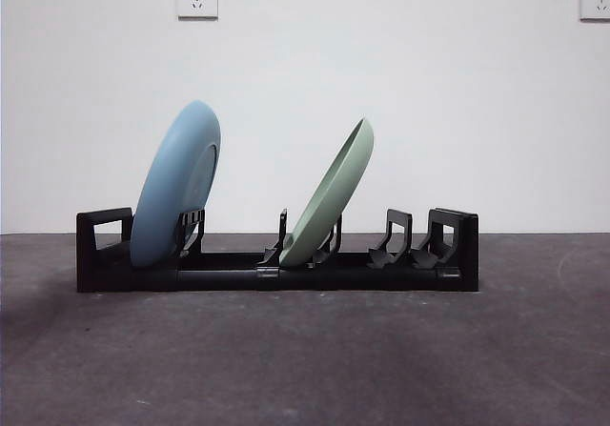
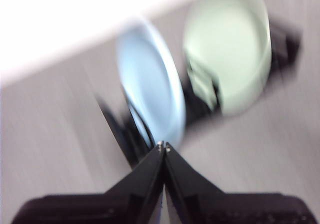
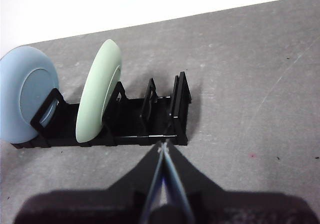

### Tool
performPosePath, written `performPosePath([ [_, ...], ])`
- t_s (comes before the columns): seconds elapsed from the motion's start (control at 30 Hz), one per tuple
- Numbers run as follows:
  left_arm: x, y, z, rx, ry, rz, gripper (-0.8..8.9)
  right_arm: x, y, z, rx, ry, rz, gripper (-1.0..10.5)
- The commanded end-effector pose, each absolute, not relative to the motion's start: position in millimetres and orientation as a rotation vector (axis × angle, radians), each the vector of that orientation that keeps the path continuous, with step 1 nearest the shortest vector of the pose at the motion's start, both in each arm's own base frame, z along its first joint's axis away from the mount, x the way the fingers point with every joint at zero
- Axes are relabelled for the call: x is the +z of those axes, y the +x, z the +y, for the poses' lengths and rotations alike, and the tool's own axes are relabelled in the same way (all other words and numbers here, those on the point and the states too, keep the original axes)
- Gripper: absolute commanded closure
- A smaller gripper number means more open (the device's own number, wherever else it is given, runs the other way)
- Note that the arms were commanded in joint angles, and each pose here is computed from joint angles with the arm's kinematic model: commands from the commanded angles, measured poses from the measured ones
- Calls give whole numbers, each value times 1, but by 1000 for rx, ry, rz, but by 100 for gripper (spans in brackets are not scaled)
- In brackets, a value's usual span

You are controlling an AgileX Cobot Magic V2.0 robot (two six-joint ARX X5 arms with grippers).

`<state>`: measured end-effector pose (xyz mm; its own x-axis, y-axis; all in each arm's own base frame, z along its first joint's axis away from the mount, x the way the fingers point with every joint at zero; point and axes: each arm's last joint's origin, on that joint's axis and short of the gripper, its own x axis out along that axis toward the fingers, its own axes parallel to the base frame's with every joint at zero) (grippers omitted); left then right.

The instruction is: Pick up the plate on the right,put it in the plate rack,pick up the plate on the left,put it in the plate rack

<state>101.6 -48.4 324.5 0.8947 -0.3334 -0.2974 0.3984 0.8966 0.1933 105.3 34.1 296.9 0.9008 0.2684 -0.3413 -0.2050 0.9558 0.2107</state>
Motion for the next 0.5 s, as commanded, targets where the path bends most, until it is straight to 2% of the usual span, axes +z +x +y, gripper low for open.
performPosePath([
  [0.03,312,99,-41,-415,291,145,817,296,106,34,242,180,375,940],
  [0.2,266,94,-27,-347,263,54,817,295,106,34,242,180,376,940],
  [0.5,183,94,-18,-256,227,111,817,295,106,34,242,180,376,940],
])
